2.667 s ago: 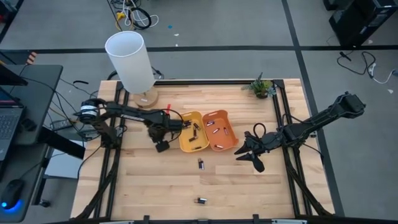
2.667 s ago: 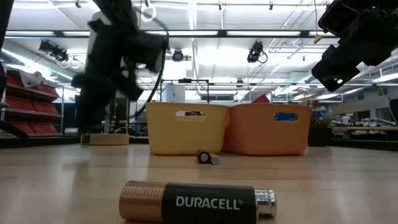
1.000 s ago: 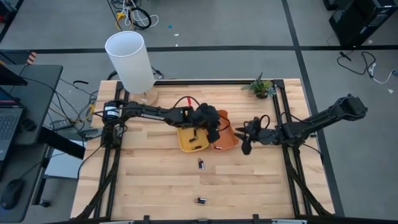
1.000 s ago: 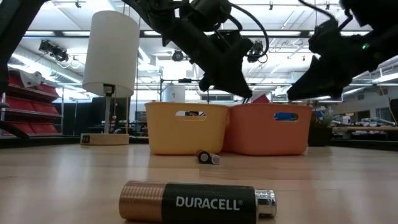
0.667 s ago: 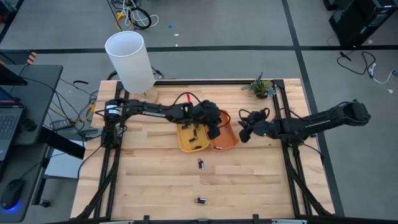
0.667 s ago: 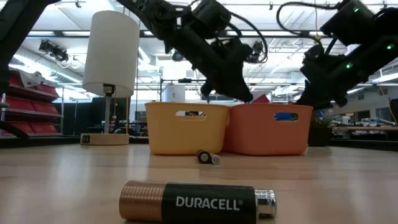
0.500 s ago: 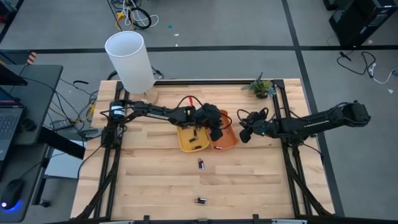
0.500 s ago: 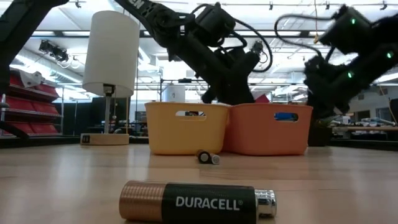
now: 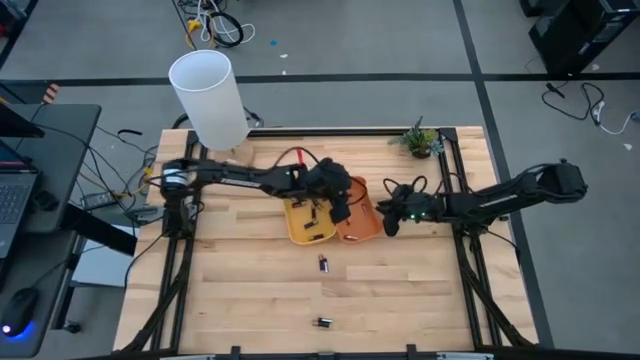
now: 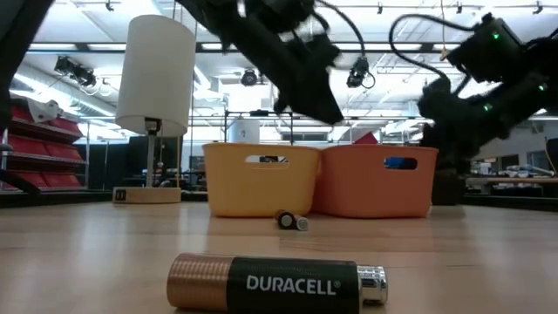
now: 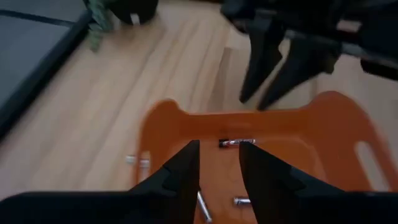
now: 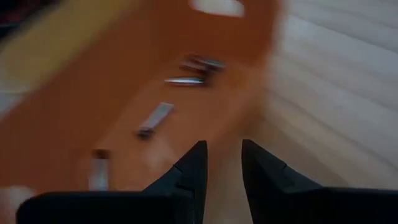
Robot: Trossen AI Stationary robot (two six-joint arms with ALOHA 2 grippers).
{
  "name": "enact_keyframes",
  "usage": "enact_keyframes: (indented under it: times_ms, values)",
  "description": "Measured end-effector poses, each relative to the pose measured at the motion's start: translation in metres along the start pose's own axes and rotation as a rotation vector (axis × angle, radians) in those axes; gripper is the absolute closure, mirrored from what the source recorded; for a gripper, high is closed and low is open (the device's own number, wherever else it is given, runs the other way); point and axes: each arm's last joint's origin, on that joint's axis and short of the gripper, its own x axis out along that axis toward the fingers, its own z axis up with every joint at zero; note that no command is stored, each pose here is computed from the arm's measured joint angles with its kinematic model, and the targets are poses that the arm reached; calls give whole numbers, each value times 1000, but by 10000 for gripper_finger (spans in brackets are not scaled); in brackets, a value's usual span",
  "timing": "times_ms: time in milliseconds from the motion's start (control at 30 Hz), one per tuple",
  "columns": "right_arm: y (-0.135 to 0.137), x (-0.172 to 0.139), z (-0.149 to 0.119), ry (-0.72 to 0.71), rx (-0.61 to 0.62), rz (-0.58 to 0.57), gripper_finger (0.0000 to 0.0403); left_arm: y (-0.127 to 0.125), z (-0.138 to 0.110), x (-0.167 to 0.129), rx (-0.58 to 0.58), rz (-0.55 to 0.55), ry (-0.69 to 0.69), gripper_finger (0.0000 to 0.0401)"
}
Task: Sort batteries
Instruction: Put the top black battery into the yellow bin
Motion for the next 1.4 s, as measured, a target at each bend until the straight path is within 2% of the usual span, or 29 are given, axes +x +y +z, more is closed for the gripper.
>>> enact_keyframes:
  times_ms: [67,133,233,400,500,633,800,867,967,1100,1300,1400]
  values:
    - [8,3,4,6,-38,57,316,0,8,-20,5,-2,-2,278]
    - [12,6,6,18,-74,68,316,-1,13,-41,16,7,8,284]
    - [21,8,11,36,-114,130,316,-5,21,-75,62,57,7,292]
    - [34,5,21,10,-141,200,316,-5,32,-125,94,132,-72,305]
    - [44,-3,33,-51,-180,248,316,-3,25,-137,102,132,-153,310]
    - [61,-12,49,-125,-218,307,316,7,3,-138,91,152,-239,315]
    - [73,-4,61,-155,-225,232,316,24,-12,-141,103,300,-287,316]
    - [78,0,65,-139,-258,227,316,24,-12,-143,96,301,-295,316]
    - [92,5,67,-128,-343,273,316,12,-15,-145,106,221,-283,316]
    - [116,5,57,-127,-446,359,316,-20,-21,-151,127,118,-285,316]
    - [152,8,29,-158,-503,508,311,-64,-35,-168,105,154,-285,316]
    - [163,14,13,-162,-494,558,308,-83,-42,-177,111,123,-287,316]
